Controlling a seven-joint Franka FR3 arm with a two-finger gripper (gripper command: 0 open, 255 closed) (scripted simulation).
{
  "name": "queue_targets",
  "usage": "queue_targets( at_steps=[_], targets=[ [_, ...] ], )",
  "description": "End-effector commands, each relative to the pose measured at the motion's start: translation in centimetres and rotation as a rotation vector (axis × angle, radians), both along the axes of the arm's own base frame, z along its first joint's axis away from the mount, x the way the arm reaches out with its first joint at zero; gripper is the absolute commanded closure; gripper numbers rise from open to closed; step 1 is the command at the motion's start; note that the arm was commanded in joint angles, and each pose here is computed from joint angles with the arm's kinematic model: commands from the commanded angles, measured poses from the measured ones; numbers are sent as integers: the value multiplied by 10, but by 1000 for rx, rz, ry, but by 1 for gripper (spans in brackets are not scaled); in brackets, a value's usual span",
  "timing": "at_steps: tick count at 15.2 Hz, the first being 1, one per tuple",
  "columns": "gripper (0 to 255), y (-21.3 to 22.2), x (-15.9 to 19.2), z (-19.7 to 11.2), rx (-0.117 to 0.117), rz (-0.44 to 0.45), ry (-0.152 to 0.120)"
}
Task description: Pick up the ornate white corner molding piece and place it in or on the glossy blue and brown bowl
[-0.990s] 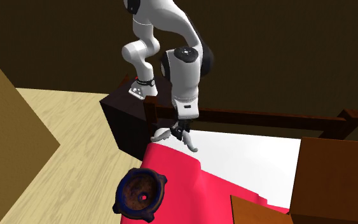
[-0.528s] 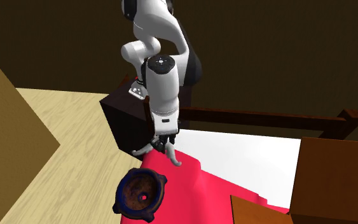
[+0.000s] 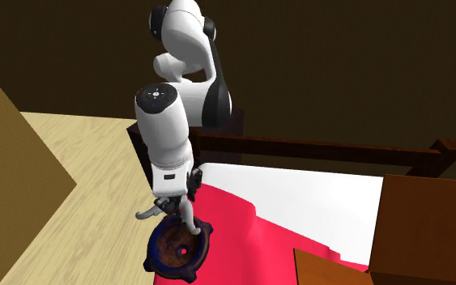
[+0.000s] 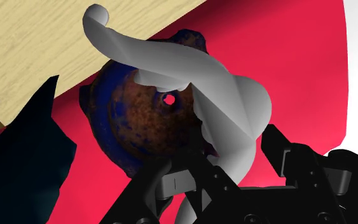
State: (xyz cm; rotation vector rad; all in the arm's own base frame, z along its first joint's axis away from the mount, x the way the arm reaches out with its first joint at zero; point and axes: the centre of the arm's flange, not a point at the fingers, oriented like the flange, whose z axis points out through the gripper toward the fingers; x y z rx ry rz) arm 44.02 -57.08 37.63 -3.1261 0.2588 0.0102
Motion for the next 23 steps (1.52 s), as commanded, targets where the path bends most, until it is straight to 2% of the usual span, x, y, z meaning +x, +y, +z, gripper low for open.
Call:
queue_targets(
  at_steps=[1, 14, 21, 22, 23],
  targets=[
    [255, -7, 1, -9, 1, 2, -1],
    [255, -7, 1, -77, 1, 2, -1],
    [255, -7, 1, -77, 1, 2, -1],
    [0, -6, 1, -77, 1, 2, -1],
    [0, -6, 1, -77, 1, 2, -1]
  ],
)
